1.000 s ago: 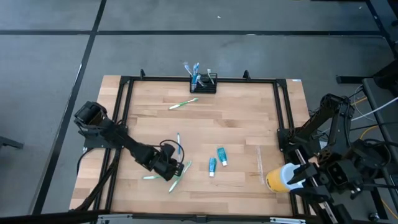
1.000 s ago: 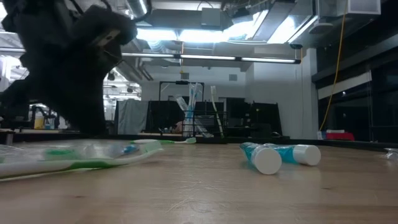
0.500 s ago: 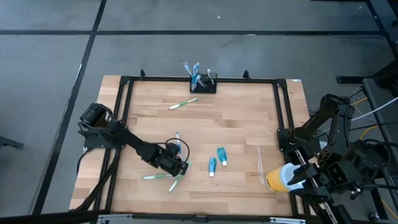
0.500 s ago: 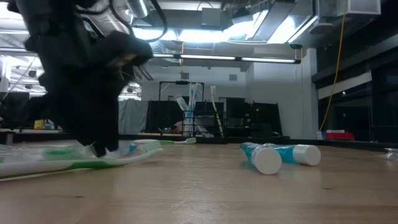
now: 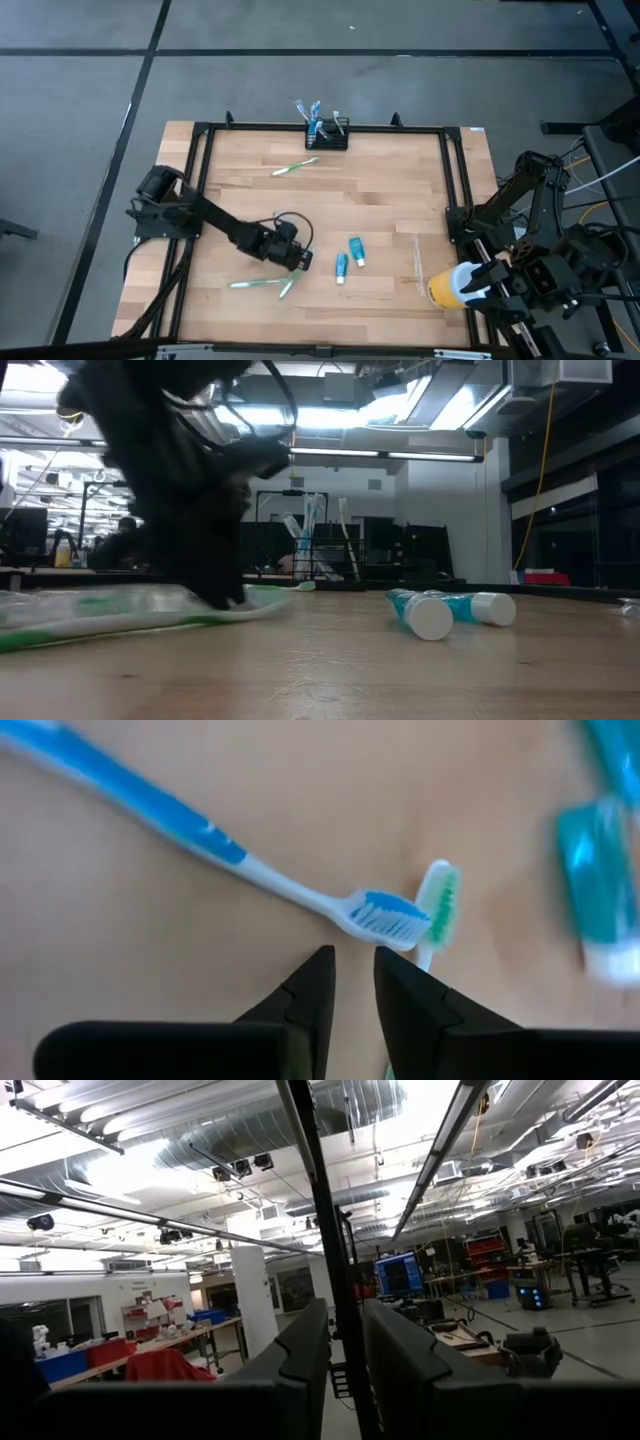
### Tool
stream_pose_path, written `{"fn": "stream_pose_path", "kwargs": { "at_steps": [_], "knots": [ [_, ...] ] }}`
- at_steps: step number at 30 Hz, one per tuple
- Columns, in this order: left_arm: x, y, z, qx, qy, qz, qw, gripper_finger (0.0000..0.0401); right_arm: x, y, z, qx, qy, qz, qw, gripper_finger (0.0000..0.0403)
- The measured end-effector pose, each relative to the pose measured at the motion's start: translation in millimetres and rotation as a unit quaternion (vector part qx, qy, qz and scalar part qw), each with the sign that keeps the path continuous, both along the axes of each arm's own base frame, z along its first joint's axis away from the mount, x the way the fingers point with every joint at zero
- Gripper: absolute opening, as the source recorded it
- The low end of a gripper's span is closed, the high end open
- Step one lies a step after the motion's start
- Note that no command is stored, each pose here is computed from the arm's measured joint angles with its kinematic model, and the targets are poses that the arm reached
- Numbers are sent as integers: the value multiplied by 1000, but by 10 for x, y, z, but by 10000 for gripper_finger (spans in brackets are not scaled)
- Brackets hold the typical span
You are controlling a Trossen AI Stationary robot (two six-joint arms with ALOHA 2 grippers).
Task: Pick & Place toothbrushing station
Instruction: Put the blue toothbrush into the wire organizer
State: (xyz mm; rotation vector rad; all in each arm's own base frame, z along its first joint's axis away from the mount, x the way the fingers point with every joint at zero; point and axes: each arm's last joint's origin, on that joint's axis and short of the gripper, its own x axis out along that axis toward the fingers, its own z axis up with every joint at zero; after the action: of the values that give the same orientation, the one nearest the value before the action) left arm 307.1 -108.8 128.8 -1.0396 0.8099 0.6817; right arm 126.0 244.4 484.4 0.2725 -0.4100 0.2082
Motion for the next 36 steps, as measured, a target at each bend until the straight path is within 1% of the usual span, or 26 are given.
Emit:
{"fn": "stream_pose_path", "kwargs": {
  "at_steps": [5, 9, 12, 17, 19, 21, 23, 25, 27, 29, 30, 32, 33, 34, 36],
  "knots": [
    [87, 242, 7, 20, -3, 10, 1000, 63, 0, 0, 0, -1, 0, -1, 1000, 70],
    [157, 492, 16, 40, -9, 32, 999, 63, 3, -6, -4, 2, 8, -10, 1000, 70],
    [243, 685, 51, 47, -37, 42, 997, 63, 2, -8, -2, 4, 7, -10, 1000, 70],
    [356, 1032, 122, 54, -91, 89, 990, 62, 10, -16, 2, 6, 6, -12, 1000, 70],
    [383, 1169, 147, 58, -103, 86, 989, 60, 16, -20, 3, 7, 6, -14, 1000, 70],
    [392, 1272, 158, 60, -102, 50, 992, 59, 15, -21, 5, 8, 5, -14, 1000, 70],
    [386, 1320, 185, 63, -97, -13, 993, 59, 15, -21, 5, 8, 5, -14, 1000, 70],
    [359, 1296, 210, 73, -83, -86, 990, 59, 15, -21, 5, 8, 5, -14, 1000, 70],
    [309, 1233, 222, 95, -57, -158, 981, 59, 15, -22, 5, 8, 5, -14, 1000, 70],
    [275, 1152, 244, 135, -39, -236, 962, 59, 17, -24, 3, 9, 9, -18, 1000, 70],
    [263, 1110, 253, 156, -34, -278, 947, 60, 17, -25, 1, 10, 11, -21, 1000, 70],
    [258, 1009, 266, 199, -34, -366, 909, 66, 18, -27, -1, 12, 15, -24, 1000, 70],
    [254, 965, 265, 217, -33, -399, 890, 70, 18, -27, -1, 13, 15, -24, 1000, 70],
    [254, 927, 267, 234, -32, -423, 875, 76, 18, -28, 0, 13, 15, -24, 1000, 70],
    [257, 887, 278, 262, -23, -446, 856, 91, 18, -31, 0, 16, 16, -27, 999, 70]
  ]
}}
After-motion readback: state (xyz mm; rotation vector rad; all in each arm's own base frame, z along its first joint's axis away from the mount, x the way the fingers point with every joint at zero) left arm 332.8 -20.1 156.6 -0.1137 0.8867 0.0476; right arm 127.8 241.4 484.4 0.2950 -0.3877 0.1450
